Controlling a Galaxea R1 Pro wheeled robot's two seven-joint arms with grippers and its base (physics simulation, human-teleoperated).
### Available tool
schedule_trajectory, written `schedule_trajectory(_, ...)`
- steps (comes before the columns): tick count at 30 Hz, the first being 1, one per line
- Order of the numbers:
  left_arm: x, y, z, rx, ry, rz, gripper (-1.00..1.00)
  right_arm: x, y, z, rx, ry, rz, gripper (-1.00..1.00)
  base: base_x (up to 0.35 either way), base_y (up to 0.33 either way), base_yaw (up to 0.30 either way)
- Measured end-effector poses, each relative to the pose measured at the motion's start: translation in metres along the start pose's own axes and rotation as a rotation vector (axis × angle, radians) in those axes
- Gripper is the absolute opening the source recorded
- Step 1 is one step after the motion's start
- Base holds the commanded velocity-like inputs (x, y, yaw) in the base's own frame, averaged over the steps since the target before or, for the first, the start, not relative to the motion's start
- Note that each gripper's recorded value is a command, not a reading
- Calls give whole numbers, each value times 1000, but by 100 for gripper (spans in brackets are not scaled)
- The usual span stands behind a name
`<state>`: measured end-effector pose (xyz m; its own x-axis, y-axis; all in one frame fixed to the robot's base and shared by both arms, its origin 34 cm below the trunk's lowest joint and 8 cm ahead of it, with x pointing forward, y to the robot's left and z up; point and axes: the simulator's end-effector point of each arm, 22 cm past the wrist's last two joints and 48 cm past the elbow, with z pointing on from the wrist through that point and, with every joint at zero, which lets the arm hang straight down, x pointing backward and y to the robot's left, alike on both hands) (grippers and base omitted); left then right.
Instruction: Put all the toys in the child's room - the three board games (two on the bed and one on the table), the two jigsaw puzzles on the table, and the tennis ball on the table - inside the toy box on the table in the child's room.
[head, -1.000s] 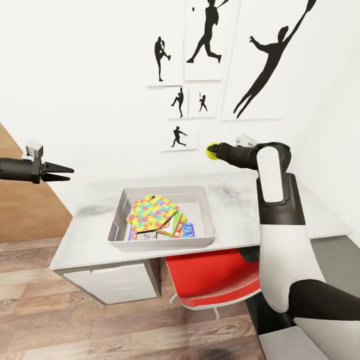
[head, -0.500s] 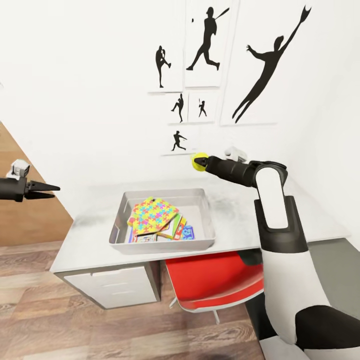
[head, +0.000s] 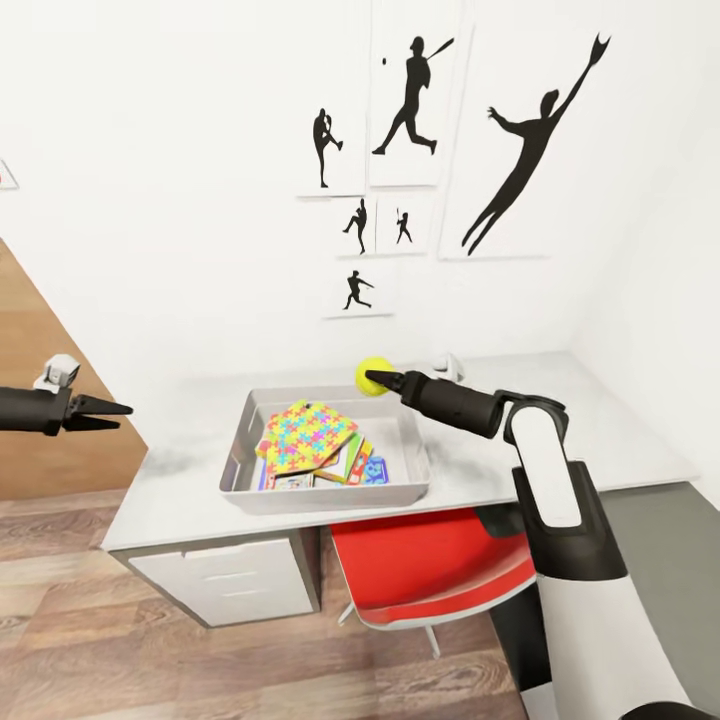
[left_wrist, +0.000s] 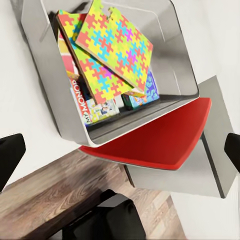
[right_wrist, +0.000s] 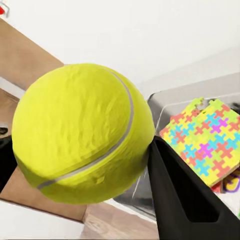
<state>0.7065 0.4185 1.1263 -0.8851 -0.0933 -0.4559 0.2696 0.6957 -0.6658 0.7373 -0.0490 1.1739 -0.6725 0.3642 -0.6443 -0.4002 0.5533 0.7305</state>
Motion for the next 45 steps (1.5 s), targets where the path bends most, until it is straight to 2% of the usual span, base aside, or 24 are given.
schedule_trajectory(5,7,0,1,1,7,-7,100,5,12,1,-35,6,1,-100,0,0,0)
schedule_trajectory(13,13,-2,-1,7,10,-11,100,3,21,-1,-43,0,-10,-100,0,0,0)
schedule_trajectory(21,11,-19,-6,62,2,1,100,4,25,-5,-43,-1,-14,-100,0,35,0)
schedule_trajectory(45,5,-36,-24,66,-36,51,100,-3,40,-18,-49,-20,-42,-100,78,116,0)
